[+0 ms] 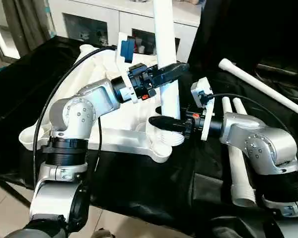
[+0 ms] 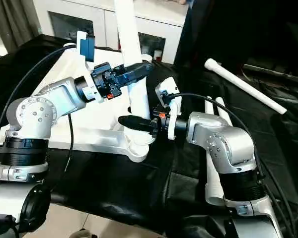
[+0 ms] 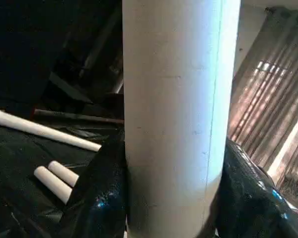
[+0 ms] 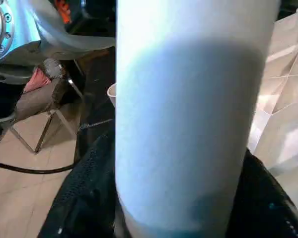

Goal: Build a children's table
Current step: Pick table leg

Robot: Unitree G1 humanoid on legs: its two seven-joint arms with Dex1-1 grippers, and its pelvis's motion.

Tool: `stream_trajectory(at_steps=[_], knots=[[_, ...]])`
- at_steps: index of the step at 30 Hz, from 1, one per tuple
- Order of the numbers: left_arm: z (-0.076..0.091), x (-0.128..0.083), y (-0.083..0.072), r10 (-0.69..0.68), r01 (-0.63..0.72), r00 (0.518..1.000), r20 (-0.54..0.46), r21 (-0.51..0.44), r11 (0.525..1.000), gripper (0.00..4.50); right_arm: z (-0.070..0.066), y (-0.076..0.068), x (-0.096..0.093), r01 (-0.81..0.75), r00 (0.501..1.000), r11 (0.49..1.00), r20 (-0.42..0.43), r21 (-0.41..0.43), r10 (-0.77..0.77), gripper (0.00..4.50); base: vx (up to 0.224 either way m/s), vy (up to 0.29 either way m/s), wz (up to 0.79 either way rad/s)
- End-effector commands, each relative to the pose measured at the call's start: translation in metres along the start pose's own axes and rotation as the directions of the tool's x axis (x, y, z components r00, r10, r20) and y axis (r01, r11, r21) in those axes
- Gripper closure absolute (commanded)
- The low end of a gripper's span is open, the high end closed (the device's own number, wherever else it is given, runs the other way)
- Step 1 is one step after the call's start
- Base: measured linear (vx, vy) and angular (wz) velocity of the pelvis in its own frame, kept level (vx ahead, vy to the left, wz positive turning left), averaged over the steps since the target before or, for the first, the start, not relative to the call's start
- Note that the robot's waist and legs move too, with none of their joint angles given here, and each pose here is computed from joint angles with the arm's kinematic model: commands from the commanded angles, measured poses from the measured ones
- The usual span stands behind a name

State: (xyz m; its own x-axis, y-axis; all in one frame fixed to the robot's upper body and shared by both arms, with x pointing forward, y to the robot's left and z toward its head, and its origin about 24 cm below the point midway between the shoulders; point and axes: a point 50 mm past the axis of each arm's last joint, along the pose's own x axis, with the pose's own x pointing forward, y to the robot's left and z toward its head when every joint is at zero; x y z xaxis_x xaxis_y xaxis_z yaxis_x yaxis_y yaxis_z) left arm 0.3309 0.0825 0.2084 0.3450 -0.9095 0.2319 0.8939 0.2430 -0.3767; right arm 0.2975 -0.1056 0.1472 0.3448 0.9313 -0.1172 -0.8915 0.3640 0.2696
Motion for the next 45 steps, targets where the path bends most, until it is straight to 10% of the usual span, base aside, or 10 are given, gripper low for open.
stream_trajectory(at_steps=[1,12,24,36,45], knots=[[0.006,0.004,-0.008,-0.063,0.063,0.998,0.031,0.004,0.998,2.62,-0.003,-0.005,-0.003,0.043,0.999,0.999,-0.022,0.012,-0.043,2.4,0.0,0.0,0.0],[-0.007,0.007,0.014,0.248,-0.245,0.968,-0.027,0.09,0.965,1.61,-0.002,-0.012,0.003,0.155,0.988,0.988,0.0,-0.007,-0.155,2.48,0.0,0.0,0.0],[-0.009,0.011,0.021,0.456,-0.456,0.89,0.016,0.064,0.888,2.08,0.004,-0.019,0.018,0.258,0.965,0.966,0.053,0.0,-0.257,2.48,0.0,0.0,0.0],[0.0,0.008,0.018,0.403,-0.405,0.912,0.076,0.013,0.914,2.64,0.005,-0.021,0.021,0.263,0.963,0.965,0.066,-0.007,-0.262,2.48,0.0,0.0,0.0],[-0.001,0.007,0.006,0.198,-0.197,0.98,-0.005,0.098,0.975,2.65,0.007,-0.014,0.013,0.159,0.986,0.987,0.056,0.027,-0.16,1.33,0.0,0.0,0.0]])
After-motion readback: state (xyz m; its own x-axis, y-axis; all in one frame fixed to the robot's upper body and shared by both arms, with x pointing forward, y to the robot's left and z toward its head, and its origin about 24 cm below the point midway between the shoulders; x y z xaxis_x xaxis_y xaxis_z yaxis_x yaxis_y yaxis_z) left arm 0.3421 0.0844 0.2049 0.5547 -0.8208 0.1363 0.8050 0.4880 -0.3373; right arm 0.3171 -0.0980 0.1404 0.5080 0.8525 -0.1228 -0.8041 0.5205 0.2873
